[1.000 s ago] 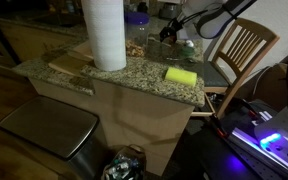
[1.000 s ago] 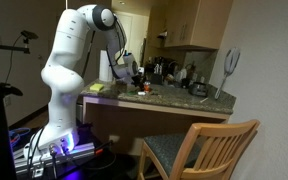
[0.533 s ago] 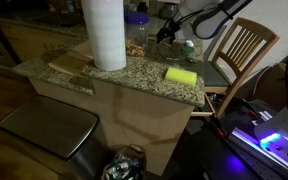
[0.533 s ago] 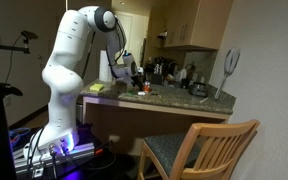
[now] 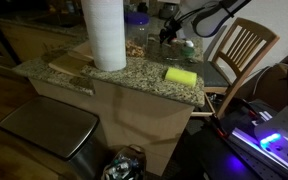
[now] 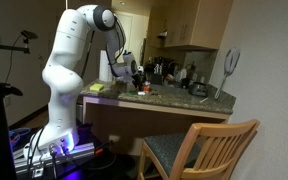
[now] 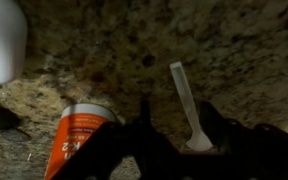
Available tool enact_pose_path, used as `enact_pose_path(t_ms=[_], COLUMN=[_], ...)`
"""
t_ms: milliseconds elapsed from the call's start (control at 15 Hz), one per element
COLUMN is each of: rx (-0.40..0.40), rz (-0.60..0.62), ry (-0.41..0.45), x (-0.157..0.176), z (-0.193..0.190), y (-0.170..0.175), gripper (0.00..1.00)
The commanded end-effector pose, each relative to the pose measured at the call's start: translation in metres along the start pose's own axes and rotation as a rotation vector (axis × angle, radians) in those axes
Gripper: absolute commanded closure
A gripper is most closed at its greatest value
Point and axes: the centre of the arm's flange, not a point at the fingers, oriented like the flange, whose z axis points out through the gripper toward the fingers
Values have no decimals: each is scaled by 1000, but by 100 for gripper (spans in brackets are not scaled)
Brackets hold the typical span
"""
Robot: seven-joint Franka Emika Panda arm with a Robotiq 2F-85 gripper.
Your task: Put the white spoon on top of the clear container with the blue lid
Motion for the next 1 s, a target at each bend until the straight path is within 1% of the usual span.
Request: enact_pose_path(t_ms=[0,133,200,267,533,600,733,933], rx=[-6,-19,-18,-20,-43,-49,-37,30], rz=[-72,-113,-127,-138,-149,-122,-48,117], ry=[-53,-60,-65,-67,-79,-76,-62,-53], x=[1,2,2,3,3,3,1,-1], z=[0,0,-1,-1,-2,-2,-1,1], y=[1,2,0,-2,-4,-4,-4,-8], gripper=[77,92,97,100,97,97,97,97])
